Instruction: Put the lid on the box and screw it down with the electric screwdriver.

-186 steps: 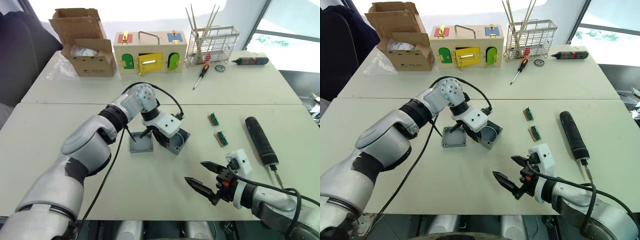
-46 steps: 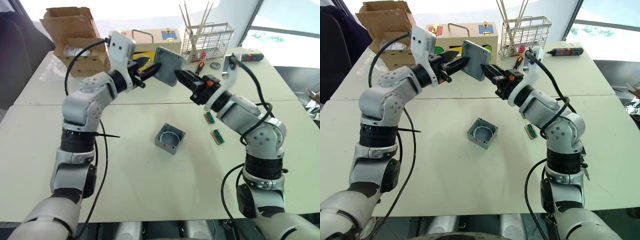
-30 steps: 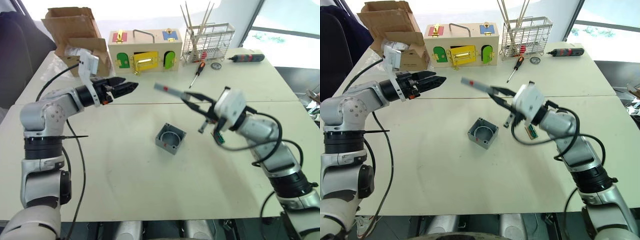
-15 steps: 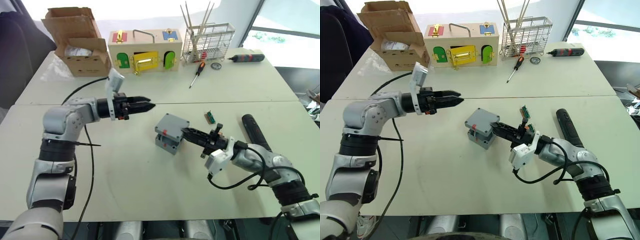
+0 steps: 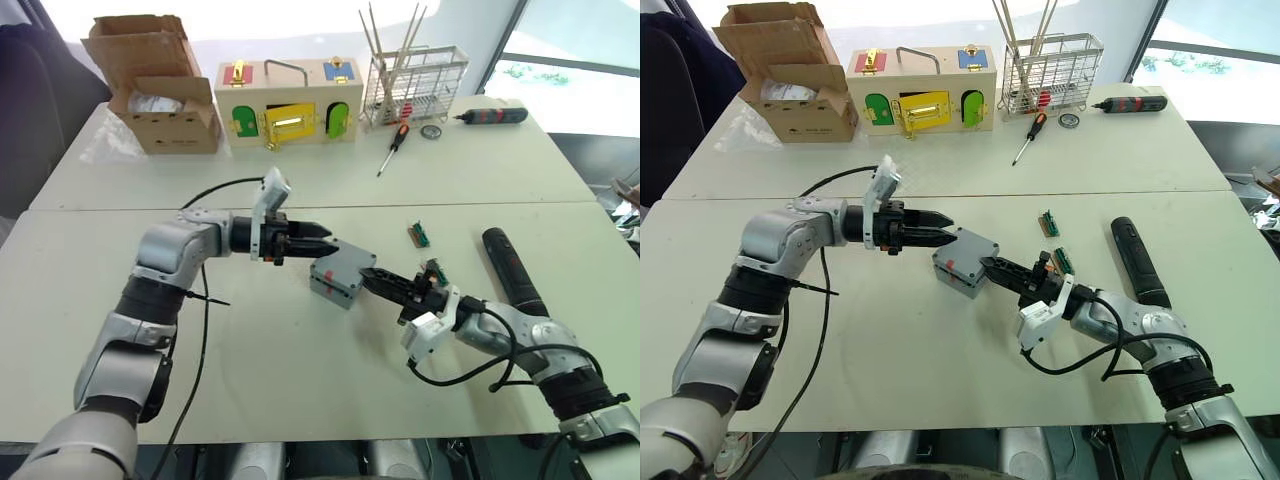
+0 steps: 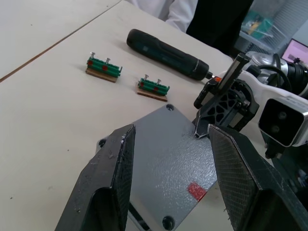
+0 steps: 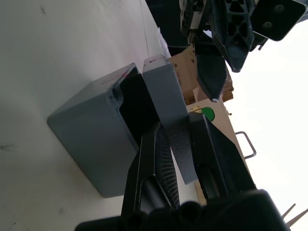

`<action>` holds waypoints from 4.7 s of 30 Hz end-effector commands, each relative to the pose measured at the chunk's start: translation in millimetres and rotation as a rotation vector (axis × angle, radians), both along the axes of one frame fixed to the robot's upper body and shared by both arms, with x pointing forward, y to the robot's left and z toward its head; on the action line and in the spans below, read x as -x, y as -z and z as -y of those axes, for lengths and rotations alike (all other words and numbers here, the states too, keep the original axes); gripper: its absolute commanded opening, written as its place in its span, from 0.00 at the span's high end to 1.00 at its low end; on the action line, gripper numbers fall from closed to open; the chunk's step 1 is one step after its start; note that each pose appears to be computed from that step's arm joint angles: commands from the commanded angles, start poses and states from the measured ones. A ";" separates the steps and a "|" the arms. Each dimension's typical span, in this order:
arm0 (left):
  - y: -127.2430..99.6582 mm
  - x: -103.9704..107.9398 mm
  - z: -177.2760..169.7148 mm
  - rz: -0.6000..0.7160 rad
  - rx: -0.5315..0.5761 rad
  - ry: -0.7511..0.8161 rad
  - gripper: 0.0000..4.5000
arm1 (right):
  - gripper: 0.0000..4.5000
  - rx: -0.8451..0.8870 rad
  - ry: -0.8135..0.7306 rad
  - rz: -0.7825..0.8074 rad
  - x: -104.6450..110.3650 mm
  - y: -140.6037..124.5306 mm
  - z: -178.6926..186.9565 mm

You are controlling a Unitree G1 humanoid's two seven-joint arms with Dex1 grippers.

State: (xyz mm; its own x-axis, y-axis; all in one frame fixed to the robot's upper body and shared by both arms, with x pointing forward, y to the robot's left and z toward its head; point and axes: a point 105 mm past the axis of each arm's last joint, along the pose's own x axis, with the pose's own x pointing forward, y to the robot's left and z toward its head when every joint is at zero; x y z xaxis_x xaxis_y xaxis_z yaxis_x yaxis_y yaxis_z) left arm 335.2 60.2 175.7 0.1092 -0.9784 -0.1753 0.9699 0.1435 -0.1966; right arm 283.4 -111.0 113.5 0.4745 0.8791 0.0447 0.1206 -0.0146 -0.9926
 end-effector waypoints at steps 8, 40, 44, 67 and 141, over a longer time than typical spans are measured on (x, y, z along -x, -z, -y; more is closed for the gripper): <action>4.5 -1.5 2.6 0.064 -0.057 0.041 0.46 | 0.98 -0.007 0.008 0.013 -1.0 3.3 -2.5; 59.2 6.4 9.2 0.147 -0.292 0.089 0.46 | 0.98 0.051 0.005 -0.030 3.8 22.8 -1.7; 56.3 6.8 10.6 0.152 -0.282 0.091 0.46 | 0.98 0.071 -0.008 -0.008 3.9 22.7 -2.2; 12.4 -0.8 10.6 0.093 -0.099 0.040 0.46 | 0.98 0.036 0.009 0.082 -4.2 14.2 -2.1; -40.0 4.7 -23.0 0.133 0.104 -0.156 0.47 | 0.07 -0.434 0.302 -0.247 16.0 -48.4 51.9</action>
